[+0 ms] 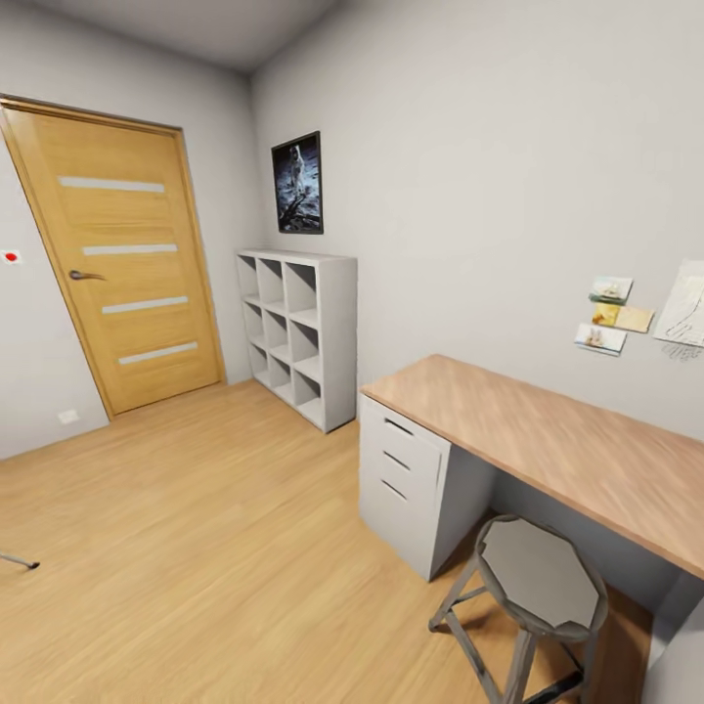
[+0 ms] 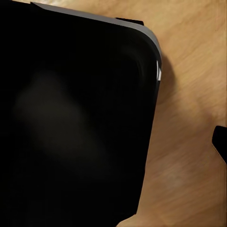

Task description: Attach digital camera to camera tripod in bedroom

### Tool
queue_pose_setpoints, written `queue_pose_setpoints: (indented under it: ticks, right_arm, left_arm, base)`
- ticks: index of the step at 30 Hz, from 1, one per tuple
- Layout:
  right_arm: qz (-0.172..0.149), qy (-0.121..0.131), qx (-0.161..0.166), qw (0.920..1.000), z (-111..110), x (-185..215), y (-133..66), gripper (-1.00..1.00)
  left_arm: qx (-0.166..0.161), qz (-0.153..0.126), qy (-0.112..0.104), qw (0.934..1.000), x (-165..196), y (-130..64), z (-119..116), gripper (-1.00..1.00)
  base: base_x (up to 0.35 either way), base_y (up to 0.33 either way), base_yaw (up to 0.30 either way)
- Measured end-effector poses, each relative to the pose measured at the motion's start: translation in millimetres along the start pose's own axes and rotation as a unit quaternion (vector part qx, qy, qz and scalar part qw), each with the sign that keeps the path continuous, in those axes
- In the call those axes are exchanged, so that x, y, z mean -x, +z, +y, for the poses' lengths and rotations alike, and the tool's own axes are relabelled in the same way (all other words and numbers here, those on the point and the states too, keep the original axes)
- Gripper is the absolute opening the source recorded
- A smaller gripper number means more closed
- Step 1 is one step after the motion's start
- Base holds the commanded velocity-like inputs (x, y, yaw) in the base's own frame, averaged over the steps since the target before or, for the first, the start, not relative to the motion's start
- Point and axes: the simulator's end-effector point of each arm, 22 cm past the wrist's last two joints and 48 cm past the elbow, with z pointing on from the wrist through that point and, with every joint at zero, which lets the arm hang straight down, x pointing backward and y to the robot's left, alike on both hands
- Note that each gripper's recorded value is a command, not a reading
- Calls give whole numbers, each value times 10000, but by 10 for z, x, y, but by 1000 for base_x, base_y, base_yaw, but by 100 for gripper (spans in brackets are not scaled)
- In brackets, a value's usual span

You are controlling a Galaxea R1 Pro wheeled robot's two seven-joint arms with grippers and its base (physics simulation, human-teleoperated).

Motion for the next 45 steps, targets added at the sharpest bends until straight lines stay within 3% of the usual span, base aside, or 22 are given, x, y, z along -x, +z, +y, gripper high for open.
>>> queue_pose_setpoints:
  ticks: [17,25,32,35,36,37,40,45]
  right_arm:
    - [-6,10,-12,10000,-18,1,0,100]
    - [-7,-16,-8,10000,-15,2,0,100]
    - [-6,-29,-9,10000,-18,1,0,100]
    - [-9,-35,-12,10000,-24,2,0,100]
    - [-12,-38,-13,10000,-25,3,0,100]
    - [-15,-33,-16,10000,-29,4,0,100]
    - [-21,-25,-22,10000,-37,8,0,100]
    - [-18,-40,-23,10000,-40,8,0,100]
  left_arm:
    - [-14,-1,-33,10000,-1,0,-20,100]
    - [-222,-80,-93,9997,69,-7,-340,100]
    - [-246,-79,-224,9994,69,-9,-384,100]
    - [-197,-65,-653,9976,66,-7,-339,100]
    - [-153,-58,-1112,9937,65,-6,-310,100]
    - [-132,-53,-1297,9914,63,-5,-295,100]
    - [-101,-47,-1554,9878,59,-4,-273,100]
    - [-87,-39,-1666,9860,52,-5,-270,100]
  base:
    - [0,0,272]
    - [0,0,272]
    - [0,0,272]
    - [0,0,273]
    - [0,0,275]
    - [0,0,275]
    - [0,0,276]
    - [0,0,276]
